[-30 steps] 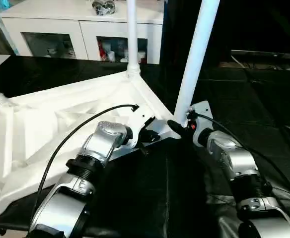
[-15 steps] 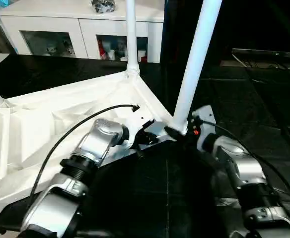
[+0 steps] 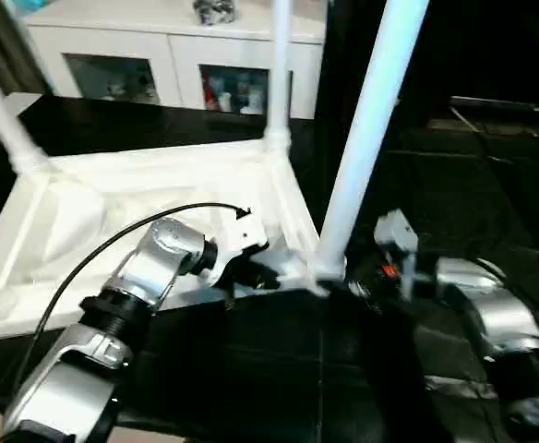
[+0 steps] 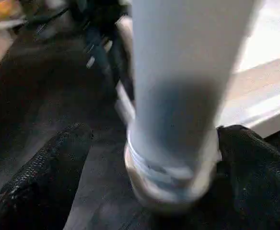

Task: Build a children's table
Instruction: Rotate leg to tighten

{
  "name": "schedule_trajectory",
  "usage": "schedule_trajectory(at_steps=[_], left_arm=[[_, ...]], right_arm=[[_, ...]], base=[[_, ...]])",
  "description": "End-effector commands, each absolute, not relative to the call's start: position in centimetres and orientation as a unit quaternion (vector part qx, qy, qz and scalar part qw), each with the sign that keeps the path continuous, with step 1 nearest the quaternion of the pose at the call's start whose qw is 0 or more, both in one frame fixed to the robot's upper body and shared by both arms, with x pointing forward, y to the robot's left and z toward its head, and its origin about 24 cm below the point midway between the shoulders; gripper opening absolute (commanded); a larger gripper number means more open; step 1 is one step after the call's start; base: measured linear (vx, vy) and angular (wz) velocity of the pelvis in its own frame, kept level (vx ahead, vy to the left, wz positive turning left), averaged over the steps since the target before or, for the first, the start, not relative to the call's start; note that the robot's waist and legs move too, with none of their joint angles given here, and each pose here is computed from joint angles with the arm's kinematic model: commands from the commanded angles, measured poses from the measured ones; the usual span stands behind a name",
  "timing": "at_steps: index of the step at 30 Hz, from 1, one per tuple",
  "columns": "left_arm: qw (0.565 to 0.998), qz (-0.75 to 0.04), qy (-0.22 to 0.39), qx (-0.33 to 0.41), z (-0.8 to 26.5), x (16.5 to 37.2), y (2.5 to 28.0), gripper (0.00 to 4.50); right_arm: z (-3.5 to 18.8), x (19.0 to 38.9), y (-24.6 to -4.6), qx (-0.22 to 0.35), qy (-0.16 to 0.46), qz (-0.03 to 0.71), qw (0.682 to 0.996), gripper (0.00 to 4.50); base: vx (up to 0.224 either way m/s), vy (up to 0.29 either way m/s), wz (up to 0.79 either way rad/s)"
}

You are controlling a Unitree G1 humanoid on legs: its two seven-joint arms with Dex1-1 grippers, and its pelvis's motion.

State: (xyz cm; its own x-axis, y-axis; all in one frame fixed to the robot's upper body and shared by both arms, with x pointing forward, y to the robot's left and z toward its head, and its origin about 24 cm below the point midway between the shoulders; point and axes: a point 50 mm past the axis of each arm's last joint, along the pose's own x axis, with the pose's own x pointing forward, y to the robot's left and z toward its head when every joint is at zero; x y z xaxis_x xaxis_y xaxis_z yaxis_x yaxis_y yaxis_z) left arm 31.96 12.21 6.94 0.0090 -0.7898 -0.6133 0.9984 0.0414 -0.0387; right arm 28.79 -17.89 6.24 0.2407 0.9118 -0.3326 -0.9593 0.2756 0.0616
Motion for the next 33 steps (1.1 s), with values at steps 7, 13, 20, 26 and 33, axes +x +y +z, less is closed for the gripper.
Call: schedule_trajectory(at_steps=[7,13,20,26,33], left_arm=[[0.606,-0.714,0.242,0.254,7.3,31.3,12.0,0.00],[0.589,-0.726,0.240,0.262,7.3,31.2,12.0,0.00],[0.579,-0.733,0.241,0.263,7.2,30.9,12.1,0.00],[0.574,-0.737,0.241,0.262,7.1,30.7,12.0,0.00],[0.577,-0.737,0.244,0.255,6.9,30.6,12.0,0.00]], right_arm=[[6.6,28.8,-17.3,-0.108,0.153,0.644,0.742,4.46],[6.7,28.6,-16.8,-0.108,0.155,0.667,0.721,4.21],[6.4,28.5,-16.6,-0.101,0.160,0.675,0.713,3.57],[6.3,28.5,-16.4,-0.096,0.162,0.680,0.709,2.99],[6.0,28.3,-16.2,-0.089,0.165,0.685,0.704,2.73]], base=[[0.000,0.000,0.00],[0.000,0.000,0.00],[0.000,0.000,0.00],[0.000,0.000,0.00],[0.000,0.000,0.00]])
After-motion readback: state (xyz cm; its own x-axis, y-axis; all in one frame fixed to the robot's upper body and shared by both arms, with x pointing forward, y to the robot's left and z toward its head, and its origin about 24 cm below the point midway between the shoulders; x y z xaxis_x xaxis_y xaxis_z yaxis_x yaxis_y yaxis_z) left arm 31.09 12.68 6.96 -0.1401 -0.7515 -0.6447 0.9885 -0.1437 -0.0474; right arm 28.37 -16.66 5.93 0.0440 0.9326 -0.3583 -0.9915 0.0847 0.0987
